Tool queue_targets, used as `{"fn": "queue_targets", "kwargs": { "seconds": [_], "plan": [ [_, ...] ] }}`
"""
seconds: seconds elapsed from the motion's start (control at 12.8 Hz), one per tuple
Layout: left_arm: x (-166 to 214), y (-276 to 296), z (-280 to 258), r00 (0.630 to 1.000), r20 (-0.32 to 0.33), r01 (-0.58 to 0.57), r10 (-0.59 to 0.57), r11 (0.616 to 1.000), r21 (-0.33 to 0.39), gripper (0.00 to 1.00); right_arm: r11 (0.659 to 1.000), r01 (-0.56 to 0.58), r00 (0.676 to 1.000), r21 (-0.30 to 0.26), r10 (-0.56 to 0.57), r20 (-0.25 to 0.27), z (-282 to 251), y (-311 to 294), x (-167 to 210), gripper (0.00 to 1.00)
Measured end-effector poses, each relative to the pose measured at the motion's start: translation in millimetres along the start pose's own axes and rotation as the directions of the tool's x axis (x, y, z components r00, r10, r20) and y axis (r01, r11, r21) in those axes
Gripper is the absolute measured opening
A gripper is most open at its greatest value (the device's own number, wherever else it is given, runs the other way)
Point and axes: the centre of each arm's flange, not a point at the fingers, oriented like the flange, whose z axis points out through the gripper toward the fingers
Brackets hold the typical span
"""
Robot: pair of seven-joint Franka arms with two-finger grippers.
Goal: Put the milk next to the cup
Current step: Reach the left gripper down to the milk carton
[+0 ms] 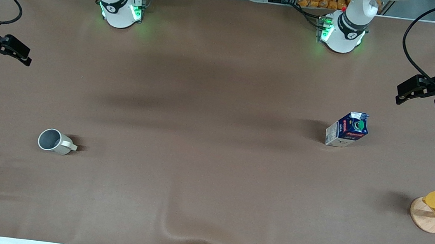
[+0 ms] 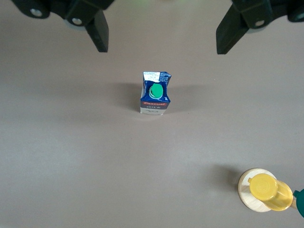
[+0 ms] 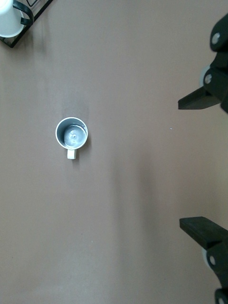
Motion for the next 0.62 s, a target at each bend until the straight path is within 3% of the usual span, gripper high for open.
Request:
{"fn": "queue_targets", "kwargs": {
  "seconds": [0.39,0.62],
  "plan": [
    [0.4,-0.6,4.9,1.000,0.015,-0.007,0.007,1.000,0.002,1.00,1.000,0.000,1.000,0.000,0.000,0.000,0.0,0.0,0.0,1.00],
    [12.6,3.3,65.7,0.998,0.060,-0.019,0.018,1.000,0.007,1.00,1.000,0.000,1.000,0.000,0.000,0.000,0.0,-0.1,0.0,1.00]
  ]
}}
